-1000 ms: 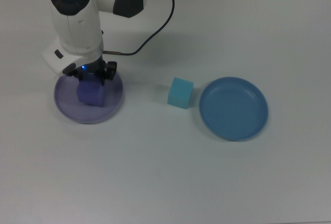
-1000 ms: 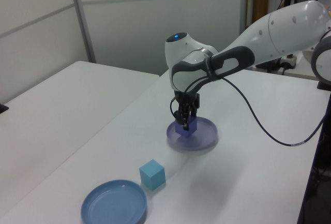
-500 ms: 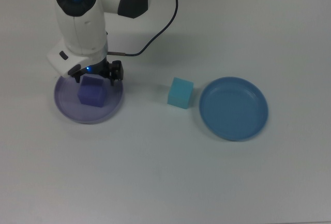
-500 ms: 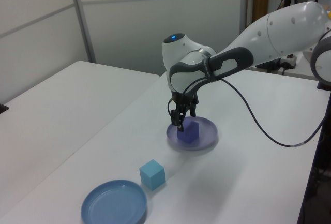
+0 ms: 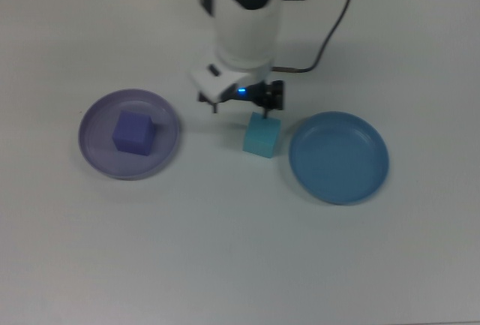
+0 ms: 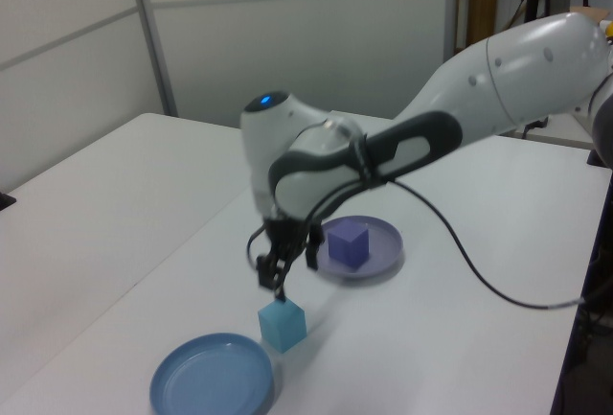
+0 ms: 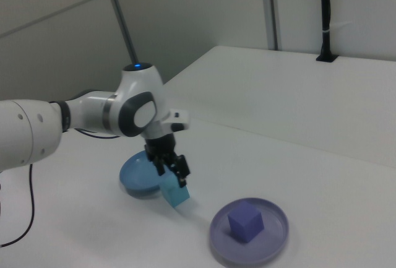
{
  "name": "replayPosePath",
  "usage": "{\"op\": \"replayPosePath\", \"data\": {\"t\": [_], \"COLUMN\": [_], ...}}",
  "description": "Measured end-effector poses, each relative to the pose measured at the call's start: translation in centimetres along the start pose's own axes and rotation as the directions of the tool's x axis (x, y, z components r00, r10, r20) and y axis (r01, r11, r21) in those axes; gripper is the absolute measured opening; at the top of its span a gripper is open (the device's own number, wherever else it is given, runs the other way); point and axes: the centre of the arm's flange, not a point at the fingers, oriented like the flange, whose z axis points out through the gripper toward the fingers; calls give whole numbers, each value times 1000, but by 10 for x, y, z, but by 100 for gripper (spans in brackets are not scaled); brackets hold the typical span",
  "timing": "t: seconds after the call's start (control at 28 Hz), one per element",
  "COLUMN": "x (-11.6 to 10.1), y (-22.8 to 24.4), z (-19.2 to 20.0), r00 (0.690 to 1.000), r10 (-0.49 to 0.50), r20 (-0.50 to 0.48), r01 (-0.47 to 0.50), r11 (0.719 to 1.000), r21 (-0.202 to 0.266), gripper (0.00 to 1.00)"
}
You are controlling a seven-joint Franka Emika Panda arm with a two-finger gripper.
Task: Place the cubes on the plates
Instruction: 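Move the gripper to the light cyan cube and grasp it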
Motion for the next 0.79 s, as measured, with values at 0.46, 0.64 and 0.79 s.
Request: {"op": "replayPosePath", "data": {"t": [0.46, 0.64, 0.79], "x": [6, 7, 7], "y": [-33, -32, -33], "z": [39, 41, 44], "r00": [994, 994, 994], "r10": [102, 103, 103], "r20": [-30, -30, -26], "r01": [-101, -102, -102], "r11": [995, 994, 994], "r21": [27, 28, 27], "gripper": [100, 99, 95]}}
